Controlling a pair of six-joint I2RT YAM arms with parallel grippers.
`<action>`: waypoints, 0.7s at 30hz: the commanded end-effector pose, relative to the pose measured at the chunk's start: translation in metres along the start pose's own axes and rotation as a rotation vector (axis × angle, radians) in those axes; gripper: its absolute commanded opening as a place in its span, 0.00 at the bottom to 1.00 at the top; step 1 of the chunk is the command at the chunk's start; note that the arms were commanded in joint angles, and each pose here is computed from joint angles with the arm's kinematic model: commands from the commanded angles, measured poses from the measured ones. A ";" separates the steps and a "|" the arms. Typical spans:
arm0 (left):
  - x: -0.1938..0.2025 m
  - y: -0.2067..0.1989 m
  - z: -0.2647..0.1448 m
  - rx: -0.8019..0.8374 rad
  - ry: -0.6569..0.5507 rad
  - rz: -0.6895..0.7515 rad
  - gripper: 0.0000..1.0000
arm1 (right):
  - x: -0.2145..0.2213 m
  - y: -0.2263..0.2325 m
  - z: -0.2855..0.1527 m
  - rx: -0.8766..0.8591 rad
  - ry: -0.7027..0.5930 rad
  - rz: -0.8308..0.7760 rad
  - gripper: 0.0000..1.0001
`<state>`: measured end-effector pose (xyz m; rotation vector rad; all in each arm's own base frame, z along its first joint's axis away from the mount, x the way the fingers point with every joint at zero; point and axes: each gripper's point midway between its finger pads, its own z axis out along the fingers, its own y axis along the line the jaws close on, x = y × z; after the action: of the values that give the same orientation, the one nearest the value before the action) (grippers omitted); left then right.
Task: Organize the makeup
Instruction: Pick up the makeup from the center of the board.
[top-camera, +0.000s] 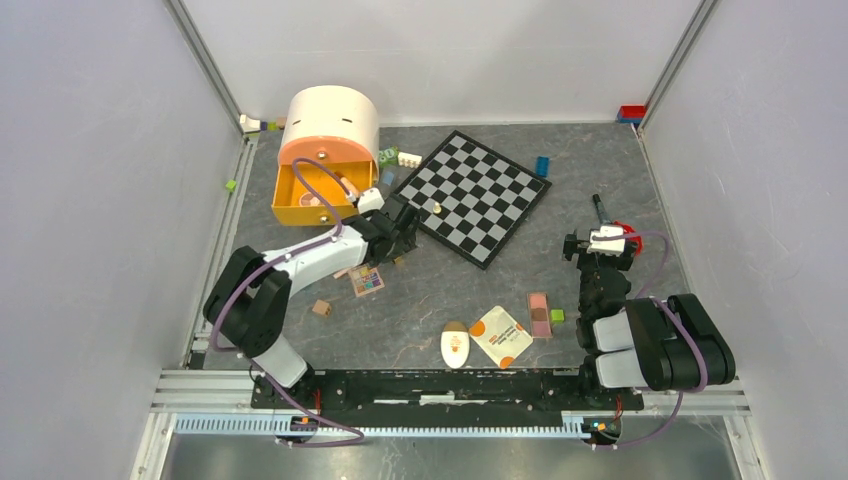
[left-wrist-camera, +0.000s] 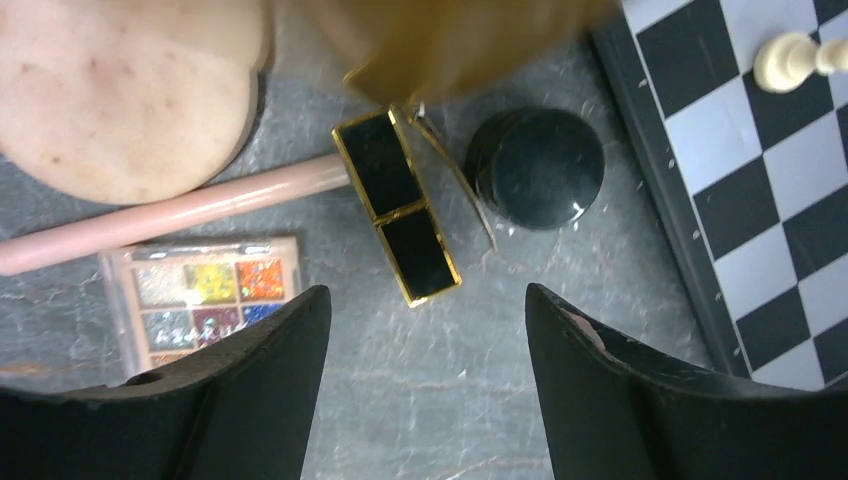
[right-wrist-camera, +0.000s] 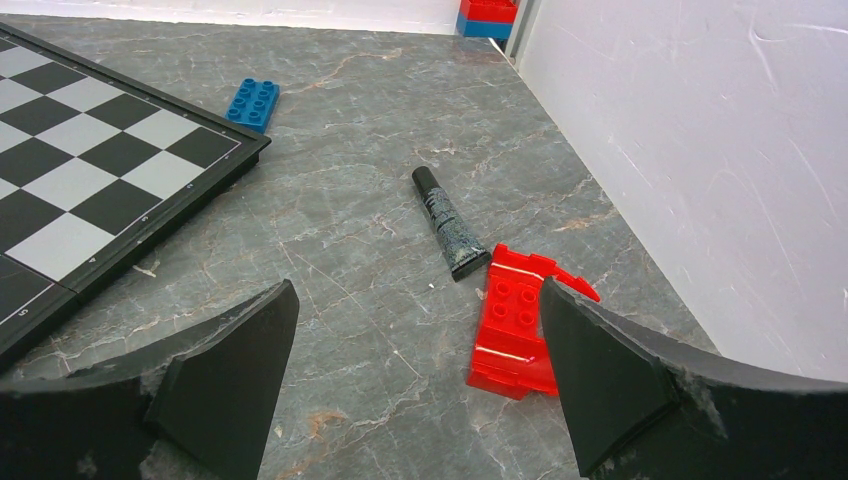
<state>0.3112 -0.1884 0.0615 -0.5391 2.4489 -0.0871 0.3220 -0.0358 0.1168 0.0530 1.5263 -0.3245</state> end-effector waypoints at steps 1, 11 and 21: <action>-0.017 -0.022 0.012 0.002 -0.064 -0.099 0.77 | 0.030 -0.005 -0.030 -0.018 0.076 -0.035 0.98; -0.017 -0.018 0.019 -0.044 -0.073 -0.118 0.74 | 0.019 -0.015 -0.029 0.041 0.069 -0.011 0.97; -0.026 -0.011 0.004 -0.061 -0.148 -0.102 0.72 | -0.024 -0.008 -0.016 0.060 0.089 0.293 0.97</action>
<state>0.3363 -0.1951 0.0577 -0.6413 2.3793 -0.0442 0.3002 -0.0397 0.1595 0.2099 1.4381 -0.2313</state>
